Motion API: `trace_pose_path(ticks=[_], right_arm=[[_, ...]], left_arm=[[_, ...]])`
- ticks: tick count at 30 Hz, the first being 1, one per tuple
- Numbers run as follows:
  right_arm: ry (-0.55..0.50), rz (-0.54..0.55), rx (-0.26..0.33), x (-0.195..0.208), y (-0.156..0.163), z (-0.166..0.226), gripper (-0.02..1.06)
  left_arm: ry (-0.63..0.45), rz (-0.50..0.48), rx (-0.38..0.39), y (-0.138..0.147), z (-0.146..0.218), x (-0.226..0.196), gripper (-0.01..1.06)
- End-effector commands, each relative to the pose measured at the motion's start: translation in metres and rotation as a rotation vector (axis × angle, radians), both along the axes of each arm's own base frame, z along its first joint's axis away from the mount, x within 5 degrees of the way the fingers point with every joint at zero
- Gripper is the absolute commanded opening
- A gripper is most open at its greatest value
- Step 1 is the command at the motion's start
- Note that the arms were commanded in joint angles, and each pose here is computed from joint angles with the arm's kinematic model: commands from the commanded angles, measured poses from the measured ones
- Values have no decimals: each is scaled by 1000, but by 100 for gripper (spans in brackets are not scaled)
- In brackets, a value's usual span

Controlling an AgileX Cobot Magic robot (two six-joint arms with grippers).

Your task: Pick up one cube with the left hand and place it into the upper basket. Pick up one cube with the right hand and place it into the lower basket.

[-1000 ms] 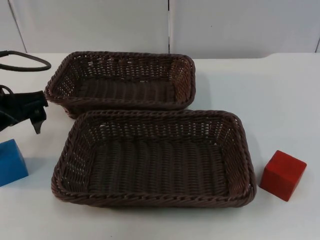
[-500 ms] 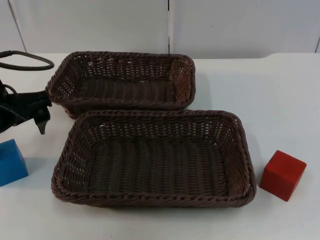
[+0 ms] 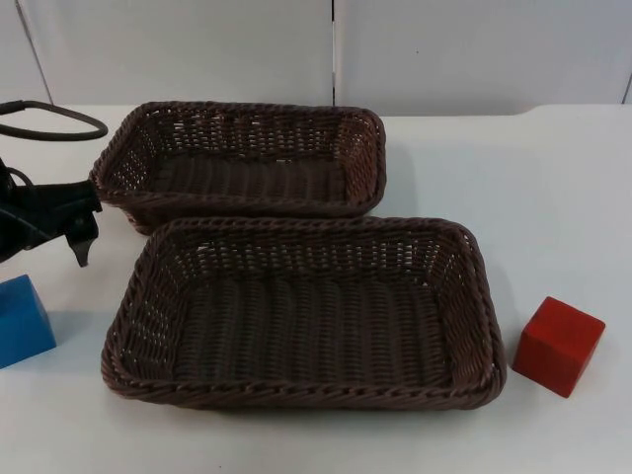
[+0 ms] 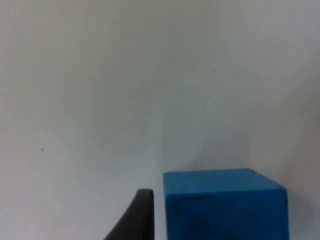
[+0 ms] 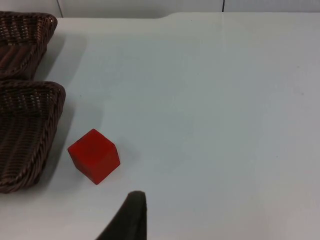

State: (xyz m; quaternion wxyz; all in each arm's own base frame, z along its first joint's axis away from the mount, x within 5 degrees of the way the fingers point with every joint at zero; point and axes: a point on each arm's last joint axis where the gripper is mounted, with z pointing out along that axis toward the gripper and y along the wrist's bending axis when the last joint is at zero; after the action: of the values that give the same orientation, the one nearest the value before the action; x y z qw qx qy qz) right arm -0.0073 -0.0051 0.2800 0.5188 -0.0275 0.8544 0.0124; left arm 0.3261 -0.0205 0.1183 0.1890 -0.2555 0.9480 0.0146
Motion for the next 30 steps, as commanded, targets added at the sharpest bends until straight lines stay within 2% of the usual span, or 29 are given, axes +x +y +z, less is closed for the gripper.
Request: trace_pose_path(ticks=[1,16,19,30], right_arm=[[-14,13,-3,0,1,2,105],[-1,18,-5,1,1,1,105],[-1,18,-5,1,1,1,105],[-1,18,-5,1,1,1,105]], left_arm=[[4,-9,9,0,1,0,98],[-12,-15,-8,-2,0,2,98],[11,-51,2,-2,-6,2,98],[24,-57,-1,4,-19,4,98]])
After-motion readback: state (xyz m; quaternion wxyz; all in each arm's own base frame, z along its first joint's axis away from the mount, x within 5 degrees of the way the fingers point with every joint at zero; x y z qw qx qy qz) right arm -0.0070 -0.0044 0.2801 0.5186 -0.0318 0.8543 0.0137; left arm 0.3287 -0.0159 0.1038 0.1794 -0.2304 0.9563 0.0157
